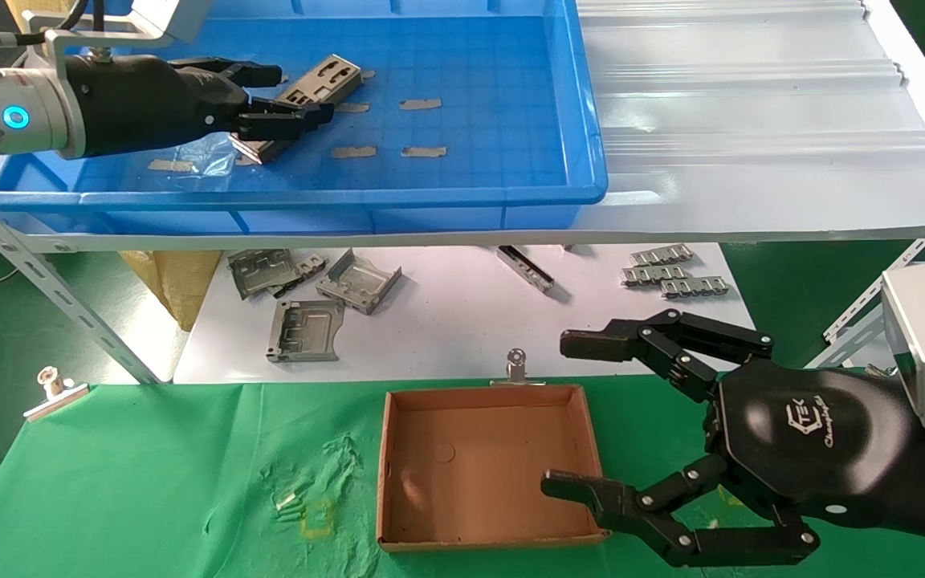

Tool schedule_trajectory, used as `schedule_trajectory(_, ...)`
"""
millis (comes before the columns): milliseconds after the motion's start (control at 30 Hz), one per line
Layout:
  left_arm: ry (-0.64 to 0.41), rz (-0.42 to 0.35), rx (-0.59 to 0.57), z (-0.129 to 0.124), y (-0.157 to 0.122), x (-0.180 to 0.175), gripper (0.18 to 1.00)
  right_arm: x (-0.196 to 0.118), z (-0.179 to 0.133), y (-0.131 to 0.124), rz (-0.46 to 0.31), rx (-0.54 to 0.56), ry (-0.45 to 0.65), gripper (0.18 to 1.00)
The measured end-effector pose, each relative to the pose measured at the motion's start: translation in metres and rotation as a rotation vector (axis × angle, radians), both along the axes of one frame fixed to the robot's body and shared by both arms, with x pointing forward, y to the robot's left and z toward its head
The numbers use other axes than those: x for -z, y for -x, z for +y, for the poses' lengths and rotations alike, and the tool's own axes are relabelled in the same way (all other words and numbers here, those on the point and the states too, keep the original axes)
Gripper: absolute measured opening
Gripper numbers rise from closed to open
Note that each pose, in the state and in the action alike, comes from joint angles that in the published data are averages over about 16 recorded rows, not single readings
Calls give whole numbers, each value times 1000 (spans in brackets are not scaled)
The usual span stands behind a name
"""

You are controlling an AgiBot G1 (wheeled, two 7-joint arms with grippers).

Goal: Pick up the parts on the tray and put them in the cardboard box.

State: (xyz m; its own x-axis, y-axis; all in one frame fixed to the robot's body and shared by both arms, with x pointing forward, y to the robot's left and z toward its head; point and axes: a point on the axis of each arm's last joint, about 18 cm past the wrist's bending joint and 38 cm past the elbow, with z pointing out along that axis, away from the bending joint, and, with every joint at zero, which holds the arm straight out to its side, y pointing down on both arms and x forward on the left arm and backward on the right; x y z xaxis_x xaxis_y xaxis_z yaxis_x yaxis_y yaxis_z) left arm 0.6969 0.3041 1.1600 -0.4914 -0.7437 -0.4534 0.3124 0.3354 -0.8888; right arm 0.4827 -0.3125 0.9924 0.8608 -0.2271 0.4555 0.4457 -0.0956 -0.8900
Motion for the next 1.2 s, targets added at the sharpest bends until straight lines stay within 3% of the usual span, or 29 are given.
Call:
schedule_trajectory(400,-14,-18,-1,2,1,0,634,0,0,0,0,0,0,950)
schedule_trajectory(733,-28,-31,-3,4,1,-1,479,0,0,0,0,0,0,995)
schedule_trajectory(1200,-35,-29,-2,3,2,-2,465,0,0,0,0,0,0,1000)
